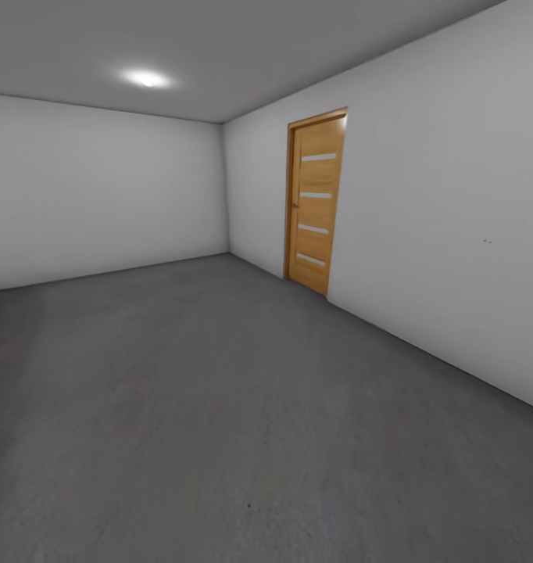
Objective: Move the two storage containers from the living room to the garage. In the garage, place one container on the floor and stack the other container on top of it (either order is fine).
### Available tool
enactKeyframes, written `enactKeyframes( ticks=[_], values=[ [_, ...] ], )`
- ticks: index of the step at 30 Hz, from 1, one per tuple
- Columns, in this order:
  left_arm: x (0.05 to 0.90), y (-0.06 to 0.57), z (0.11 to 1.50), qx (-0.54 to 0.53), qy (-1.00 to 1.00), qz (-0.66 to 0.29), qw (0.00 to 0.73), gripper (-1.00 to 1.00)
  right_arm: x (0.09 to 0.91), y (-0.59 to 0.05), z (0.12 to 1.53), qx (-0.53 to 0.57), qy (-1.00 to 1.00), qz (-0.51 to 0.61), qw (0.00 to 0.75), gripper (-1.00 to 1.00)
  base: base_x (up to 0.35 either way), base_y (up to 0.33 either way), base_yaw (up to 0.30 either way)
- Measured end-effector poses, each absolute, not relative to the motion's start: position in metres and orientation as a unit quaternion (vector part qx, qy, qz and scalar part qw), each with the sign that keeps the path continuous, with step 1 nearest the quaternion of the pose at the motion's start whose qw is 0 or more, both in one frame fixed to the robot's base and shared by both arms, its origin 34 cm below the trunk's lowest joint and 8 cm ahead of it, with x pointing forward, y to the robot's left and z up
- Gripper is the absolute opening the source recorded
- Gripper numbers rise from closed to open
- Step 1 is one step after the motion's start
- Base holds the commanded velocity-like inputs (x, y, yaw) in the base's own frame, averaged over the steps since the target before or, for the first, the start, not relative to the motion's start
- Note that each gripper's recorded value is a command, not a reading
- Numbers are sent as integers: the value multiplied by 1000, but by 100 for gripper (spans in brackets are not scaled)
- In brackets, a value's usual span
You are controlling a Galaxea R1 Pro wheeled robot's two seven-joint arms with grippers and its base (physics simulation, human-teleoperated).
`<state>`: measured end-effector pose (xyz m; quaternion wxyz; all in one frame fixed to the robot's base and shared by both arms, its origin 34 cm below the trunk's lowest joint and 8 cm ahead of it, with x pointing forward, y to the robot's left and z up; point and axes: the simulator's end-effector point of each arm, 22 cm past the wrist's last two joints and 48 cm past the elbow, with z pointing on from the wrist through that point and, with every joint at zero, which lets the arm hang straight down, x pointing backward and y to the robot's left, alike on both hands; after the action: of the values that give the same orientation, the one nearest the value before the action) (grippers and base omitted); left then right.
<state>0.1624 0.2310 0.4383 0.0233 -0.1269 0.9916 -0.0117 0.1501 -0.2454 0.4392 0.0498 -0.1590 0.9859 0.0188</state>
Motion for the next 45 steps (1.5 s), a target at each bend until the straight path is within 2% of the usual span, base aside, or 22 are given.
enactKeyframes(
  ticks=[45],
  values=[
    [162, 231, 438, -127, 992, -12, 23, 100, 150, -246, 439, -159, 986, 18, 50, 100, 322, 0, 0]
  ],
)
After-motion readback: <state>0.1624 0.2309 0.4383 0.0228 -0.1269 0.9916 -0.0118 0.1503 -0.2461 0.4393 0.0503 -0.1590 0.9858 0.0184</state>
